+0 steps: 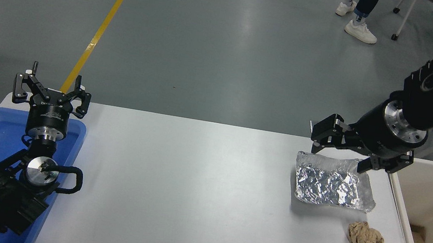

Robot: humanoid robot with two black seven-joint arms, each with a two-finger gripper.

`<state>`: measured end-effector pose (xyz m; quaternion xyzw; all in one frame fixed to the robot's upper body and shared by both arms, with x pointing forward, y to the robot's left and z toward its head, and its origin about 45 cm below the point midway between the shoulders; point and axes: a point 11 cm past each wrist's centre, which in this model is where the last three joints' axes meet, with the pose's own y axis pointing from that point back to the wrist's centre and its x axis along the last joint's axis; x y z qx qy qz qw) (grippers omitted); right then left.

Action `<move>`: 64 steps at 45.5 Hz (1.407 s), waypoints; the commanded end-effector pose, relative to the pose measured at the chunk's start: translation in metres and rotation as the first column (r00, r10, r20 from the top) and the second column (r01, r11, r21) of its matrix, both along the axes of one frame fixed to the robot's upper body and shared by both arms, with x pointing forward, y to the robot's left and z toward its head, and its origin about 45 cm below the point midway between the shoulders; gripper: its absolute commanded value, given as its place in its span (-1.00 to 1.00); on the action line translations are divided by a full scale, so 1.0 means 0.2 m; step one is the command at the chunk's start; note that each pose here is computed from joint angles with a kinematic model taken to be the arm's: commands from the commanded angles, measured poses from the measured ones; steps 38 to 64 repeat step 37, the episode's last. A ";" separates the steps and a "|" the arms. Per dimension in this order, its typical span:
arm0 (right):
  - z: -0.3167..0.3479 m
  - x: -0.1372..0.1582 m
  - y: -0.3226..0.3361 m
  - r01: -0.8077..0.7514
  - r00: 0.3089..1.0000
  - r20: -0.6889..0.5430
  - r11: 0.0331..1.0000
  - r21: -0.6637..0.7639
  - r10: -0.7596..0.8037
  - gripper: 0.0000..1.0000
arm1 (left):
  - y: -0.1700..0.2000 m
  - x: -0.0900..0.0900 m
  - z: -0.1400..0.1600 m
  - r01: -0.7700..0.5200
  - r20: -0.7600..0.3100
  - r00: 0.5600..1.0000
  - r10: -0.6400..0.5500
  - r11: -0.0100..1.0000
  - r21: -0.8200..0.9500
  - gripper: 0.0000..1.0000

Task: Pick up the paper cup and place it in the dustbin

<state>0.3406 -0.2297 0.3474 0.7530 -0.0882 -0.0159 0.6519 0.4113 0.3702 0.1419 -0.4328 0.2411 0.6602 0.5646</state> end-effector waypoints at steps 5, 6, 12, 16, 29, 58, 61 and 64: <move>0.05 -0.04 0.06 -0.049 0.997 -0.053 0.998 0.028 0.050 1.00 | 0.00 0.00 0.00 0.000 -0.001 1.000 0.000 1.000 0.000 0.98; 0.05 -0.03 0.07 -0.050 0.998 -0.048 0.998 0.036 0.052 1.00 | 0.00 0.00 0.00 0.000 -0.001 1.000 0.000 1.000 0.000 0.98; 0.05 -0.03 0.16 -0.050 0.997 -0.050 0.994 0.097 0.055 1.00 | 0.00 0.00 0.00 -0.001 0.000 1.000 0.001 1.000 -0.001 0.98; 0.06 -0.03 0.17 -0.044 0.997 -0.053 0.993 0.113 0.050 1.00 | 0.00 0.00 0.00 -0.003 0.000 1.000 0.003 1.000 -0.001 0.98; 0.06 -0.03 0.16 -0.029 0.998 -0.054 0.993 0.118 0.036 1.00 | 0.00 0.00 0.00 -0.003 0.000 1.000 0.003 1.000 -0.001 0.98; 0.06 -0.03 0.18 -0.025 0.998 -0.059 0.991 0.132 0.033 1.00 | 0.01 0.00 0.00 -0.002 0.000 1.000 0.002 1.000 0.000 0.98; 0.06 -0.03 0.18 -0.025 0.998 -0.059 0.991 0.132 0.033 1.00 | 0.01 0.00 0.00 -0.002 0.000 1.000 0.002 1.000 0.000 0.98; 0.06 -0.03 0.18 -0.025 0.998 -0.059 0.991 0.132 0.033 1.00 | 0.01 0.00 0.00 -0.002 0.000 1.000 0.002 1.000 0.000 0.98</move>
